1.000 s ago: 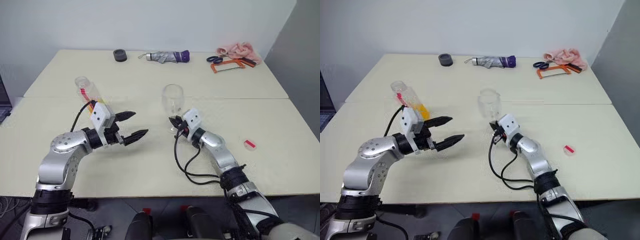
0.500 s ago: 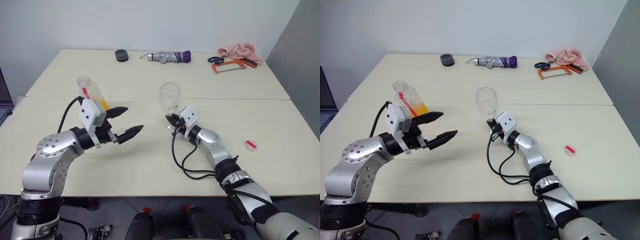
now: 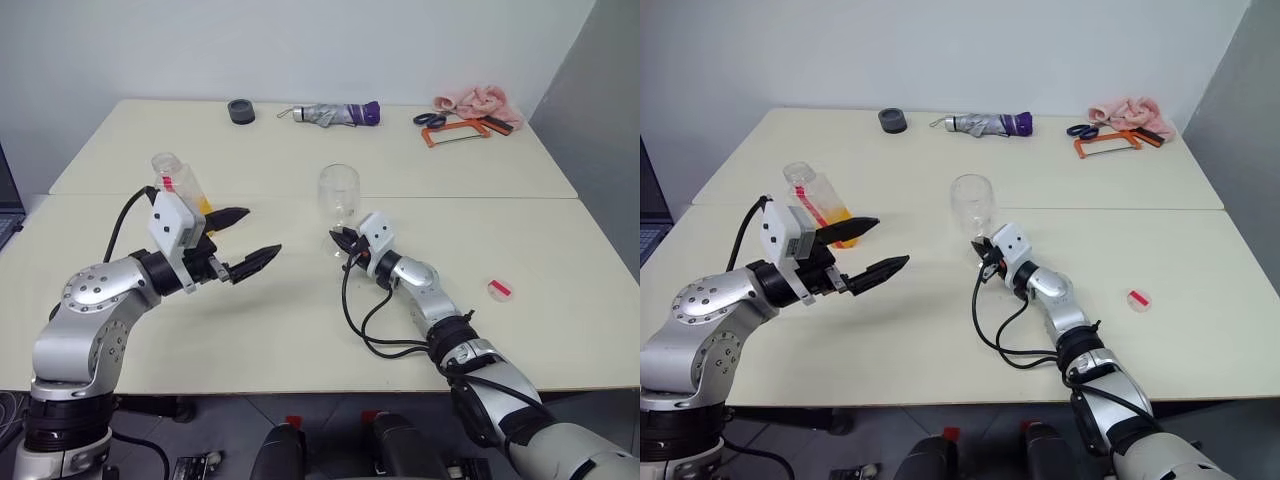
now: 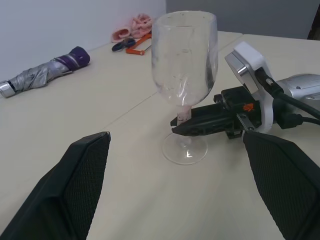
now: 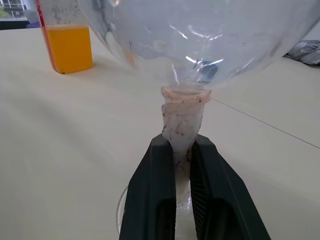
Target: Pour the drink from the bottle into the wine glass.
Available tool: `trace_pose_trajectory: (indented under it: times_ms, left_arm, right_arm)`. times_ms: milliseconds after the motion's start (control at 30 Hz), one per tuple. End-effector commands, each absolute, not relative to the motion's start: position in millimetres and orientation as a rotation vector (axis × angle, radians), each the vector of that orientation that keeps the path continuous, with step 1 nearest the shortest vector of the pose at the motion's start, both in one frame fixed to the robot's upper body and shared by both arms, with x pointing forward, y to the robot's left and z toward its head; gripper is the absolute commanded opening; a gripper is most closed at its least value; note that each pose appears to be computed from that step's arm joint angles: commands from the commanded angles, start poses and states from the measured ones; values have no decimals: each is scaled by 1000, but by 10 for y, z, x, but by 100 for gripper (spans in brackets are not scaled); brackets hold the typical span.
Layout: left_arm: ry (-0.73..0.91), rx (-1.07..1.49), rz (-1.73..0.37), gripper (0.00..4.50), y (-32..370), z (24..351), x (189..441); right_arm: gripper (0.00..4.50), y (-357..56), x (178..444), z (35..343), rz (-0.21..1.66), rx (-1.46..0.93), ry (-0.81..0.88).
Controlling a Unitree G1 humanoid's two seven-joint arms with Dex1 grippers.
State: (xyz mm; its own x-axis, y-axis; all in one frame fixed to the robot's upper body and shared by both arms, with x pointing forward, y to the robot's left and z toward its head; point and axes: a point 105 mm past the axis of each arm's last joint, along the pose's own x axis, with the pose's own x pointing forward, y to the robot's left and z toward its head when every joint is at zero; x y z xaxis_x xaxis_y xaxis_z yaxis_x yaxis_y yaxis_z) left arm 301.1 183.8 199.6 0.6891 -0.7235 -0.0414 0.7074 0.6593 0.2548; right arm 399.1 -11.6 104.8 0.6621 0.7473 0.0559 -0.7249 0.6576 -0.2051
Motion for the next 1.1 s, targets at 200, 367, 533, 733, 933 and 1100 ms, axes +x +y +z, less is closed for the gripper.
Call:
trace_pose_trajectory:
  times_ms: [200,367,533,733,933,1100]
  left_arm:
    - [-126,291,-827,450,1782,2149,2989]
    - [-126,289,-831,450,1773,2146,2996]
    - [-124,282,-837,450,1760,2113,3015]
    - [-124,278,-843,450,1746,2096,3041]
    - [-124,270,-844,450,1730,2065,3062]
    - [-78,231,-798,450,1778,1874,3061]
  right_arm:
    - [106,-99,3993,1009,838,-168,-118]
    - [281,-98,3983,1007,844,-169,-119]
    - [449,-106,3945,971,853,-170,-115]
    - [449,-107,3914,951,857,-182,-116]
    - [449,-243,3886,892,843,-207,-96]
    - [449,-637,3684,779,828,-245,-46]
